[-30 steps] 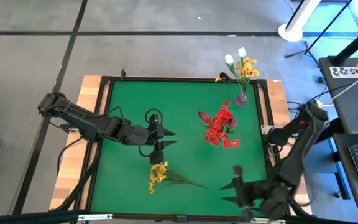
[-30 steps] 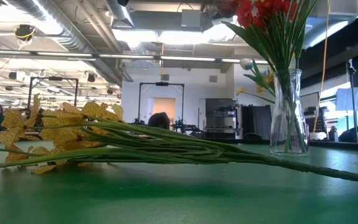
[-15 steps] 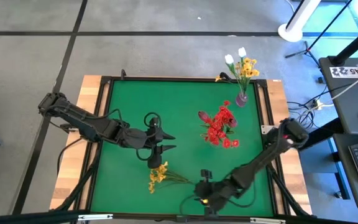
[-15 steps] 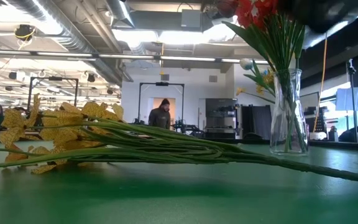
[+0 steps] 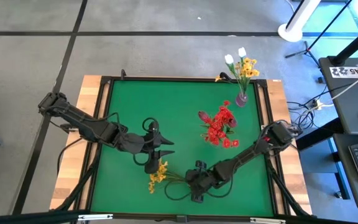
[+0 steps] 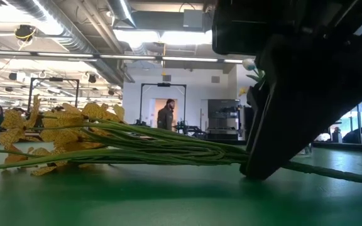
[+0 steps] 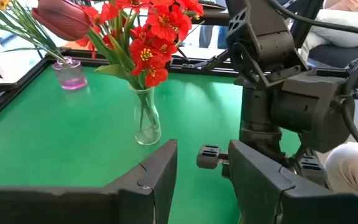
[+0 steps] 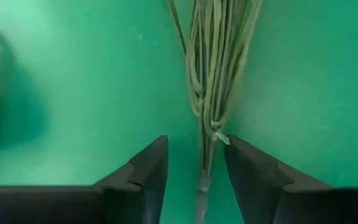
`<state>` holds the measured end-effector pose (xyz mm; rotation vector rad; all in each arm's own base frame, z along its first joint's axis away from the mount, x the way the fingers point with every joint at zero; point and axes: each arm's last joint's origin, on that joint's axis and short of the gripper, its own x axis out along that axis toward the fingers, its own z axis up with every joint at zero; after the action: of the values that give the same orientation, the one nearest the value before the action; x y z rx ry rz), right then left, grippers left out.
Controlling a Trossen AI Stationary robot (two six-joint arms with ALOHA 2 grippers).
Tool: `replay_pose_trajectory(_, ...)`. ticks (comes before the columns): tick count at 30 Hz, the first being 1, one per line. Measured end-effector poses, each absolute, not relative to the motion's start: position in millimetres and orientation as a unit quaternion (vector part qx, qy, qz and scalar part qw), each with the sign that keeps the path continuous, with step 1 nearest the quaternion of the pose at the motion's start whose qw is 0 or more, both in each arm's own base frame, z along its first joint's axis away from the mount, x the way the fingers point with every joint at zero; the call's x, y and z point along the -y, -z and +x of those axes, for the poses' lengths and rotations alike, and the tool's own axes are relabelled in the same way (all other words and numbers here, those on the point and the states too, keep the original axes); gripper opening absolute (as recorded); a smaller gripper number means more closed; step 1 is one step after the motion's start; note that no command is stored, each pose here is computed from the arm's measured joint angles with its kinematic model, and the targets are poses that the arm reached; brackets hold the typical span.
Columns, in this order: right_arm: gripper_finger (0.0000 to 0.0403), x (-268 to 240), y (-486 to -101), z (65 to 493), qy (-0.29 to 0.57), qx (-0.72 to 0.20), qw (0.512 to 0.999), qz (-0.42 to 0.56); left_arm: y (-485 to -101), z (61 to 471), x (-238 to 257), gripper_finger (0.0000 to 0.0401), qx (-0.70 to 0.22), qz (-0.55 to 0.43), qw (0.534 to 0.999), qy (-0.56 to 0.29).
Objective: Sort flowers into vase by color
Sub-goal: Put the yellow flowers into the purple vase
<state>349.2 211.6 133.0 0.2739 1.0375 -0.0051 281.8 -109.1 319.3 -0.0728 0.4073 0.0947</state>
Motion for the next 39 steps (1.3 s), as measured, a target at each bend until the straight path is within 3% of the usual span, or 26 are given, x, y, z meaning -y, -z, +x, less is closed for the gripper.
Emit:
replay_pose_trajectory(4, 0.0187, -209.7, -131.8, 351.0, 0.0, -0.497, 0.857, 0.134, -319.0, 281.7, 109.0, 0.0139, -0.203, -0.037, 0.977, -0.048)
replay_pose_trajectory(7, 0.0185, -209.9, -131.9, 350.9, -0.003, -0.498, 0.857, 0.132, -318.8, 281.6, 109.0, 0.0139, -0.204, -0.036, 0.977, -0.048)
replay_pose_trajectory(10, 0.0147, -209.5, -131.5, 350.7, -0.002, -0.501, 0.856, 0.131, -318.9, 281.6, 109.0, 0.0139, -0.204, -0.036, 0.977, -0.048)
replay_pose_trajectory(17, 0.0017, -208.6, -130.5, 349.8, -0.008, -0.508, 0.853, 0.118, -318.9, 281.6, 109.0, 0.0139, -0.204, -0.041, 0.977, -0.049)
replay_pose_trajectory(22, 0.0026, -209.9, -132.5, 348.8, -0.009, -0.505, 0.855, 0.117, -318.9, 281.7, 109.0, 0.0139, -0.204, -0.041, 0.977, -0.049)
replay_pose_trajectory(25, 0.0012, -214.1, -139.1, 344.5, -0.018, -0.5, 0.858, 0.115, -318.9, 281.6, 108.9, 0.0139, -0.204, -0.041, 0.977, -0.049)
replay_pose_trajectory(33, 0.0012, -236.4, -213.7, 309.1, -0.063, -0.417, 0.901, 0.106, -335.4, 262.1, 108.8, 0.0139, -0.169, 0.005, 0.979, -0.114)
replay_pose_trajectory(39, 0.0012, -247.5, -300.7, 260.3, -0.121, -0.262, 0.954, 0.082, -368.0, 235.7, 106.9, 0.0139, -0.096, -0.001, 0.989, -0.114)
